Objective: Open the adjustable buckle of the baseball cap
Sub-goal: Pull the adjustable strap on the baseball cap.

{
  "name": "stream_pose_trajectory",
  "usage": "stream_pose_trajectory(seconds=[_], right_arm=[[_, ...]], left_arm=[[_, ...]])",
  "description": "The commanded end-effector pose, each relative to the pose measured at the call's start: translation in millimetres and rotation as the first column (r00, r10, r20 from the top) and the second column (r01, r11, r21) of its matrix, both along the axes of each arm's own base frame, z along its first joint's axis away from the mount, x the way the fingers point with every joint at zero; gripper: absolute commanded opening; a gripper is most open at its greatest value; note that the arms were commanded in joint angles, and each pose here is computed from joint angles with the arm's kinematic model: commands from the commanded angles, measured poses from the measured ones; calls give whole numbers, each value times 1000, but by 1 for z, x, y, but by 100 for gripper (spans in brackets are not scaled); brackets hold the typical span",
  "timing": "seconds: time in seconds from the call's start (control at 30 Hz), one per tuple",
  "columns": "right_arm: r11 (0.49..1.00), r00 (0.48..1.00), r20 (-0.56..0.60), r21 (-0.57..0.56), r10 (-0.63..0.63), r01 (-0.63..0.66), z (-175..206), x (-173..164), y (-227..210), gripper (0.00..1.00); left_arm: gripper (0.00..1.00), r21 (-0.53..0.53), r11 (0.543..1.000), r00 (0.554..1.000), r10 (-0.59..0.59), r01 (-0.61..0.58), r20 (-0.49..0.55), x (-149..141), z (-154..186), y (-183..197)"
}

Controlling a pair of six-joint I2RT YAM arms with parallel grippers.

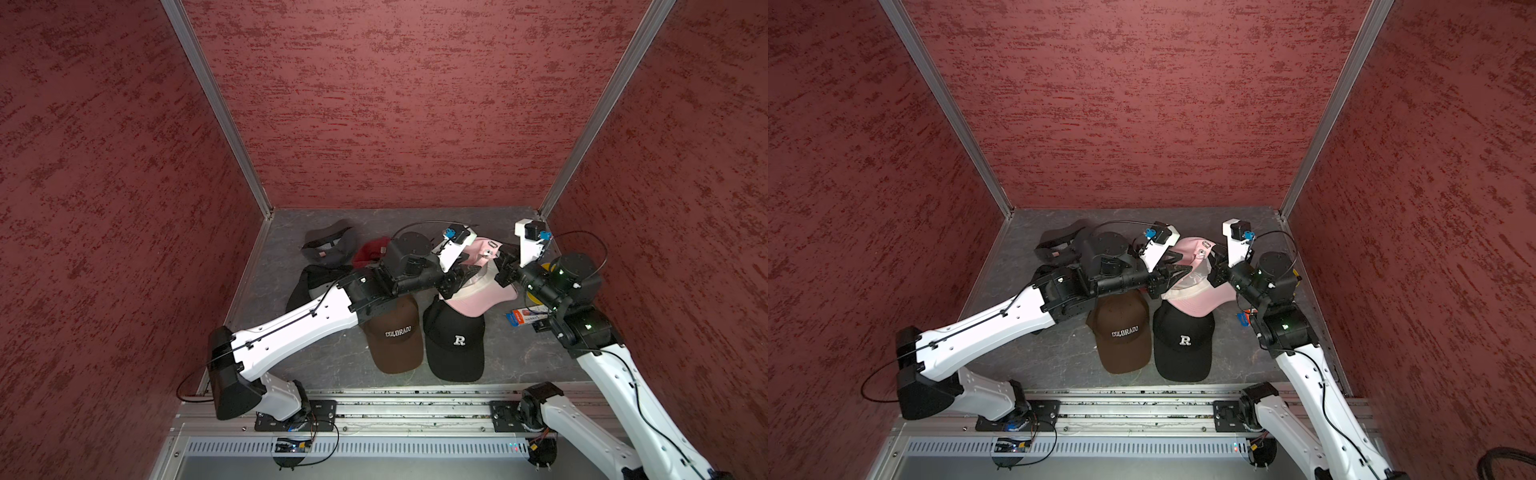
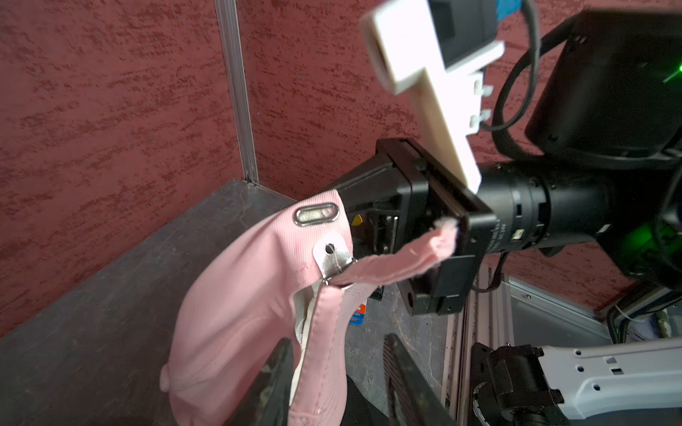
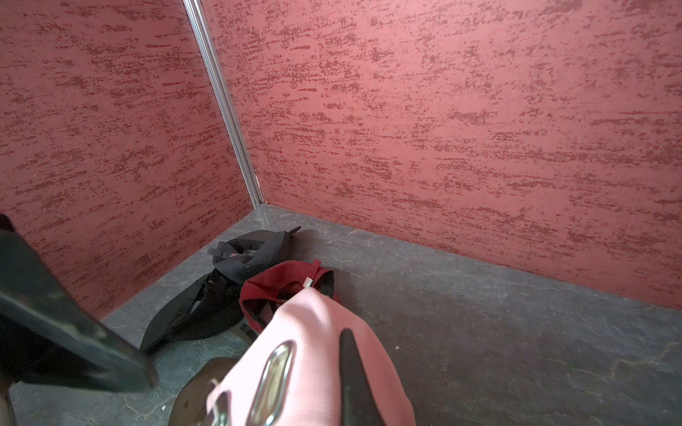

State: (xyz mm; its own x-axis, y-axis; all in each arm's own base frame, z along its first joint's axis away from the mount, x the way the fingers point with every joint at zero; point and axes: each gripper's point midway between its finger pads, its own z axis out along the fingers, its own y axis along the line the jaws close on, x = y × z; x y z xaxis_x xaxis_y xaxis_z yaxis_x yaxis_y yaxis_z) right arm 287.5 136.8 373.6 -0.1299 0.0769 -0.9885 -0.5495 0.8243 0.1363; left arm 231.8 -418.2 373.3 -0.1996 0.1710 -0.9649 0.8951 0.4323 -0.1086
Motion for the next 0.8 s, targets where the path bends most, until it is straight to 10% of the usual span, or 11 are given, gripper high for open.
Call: stream_pose_trajectory(seconds=[0.0, 0.47, 0.63, 0.77], right_arm=[[999, 997, 67, 33, 32, -34, 29, -11, 2, 0], [997, 996, 54, 38, 72, -74, 27, -15, 8, 0], [997, 996, 52, 31, 68, -69, 24, -14, 7, 0], [999, 998, 52, -13, 40, -39, 15, -12, 3, 0]], left_arm=[[42, -17, 999, 998, -49, 49, -24, -4, -4, -11], [45, -26, 999, 999, -45, 45, -1, 5, -9, -30], [4, -29, 996, 997, -80, 80, 12, -1, -5, -34], [0, -11, 993, 993, -117, 117, 2, -10, -2, -32]])
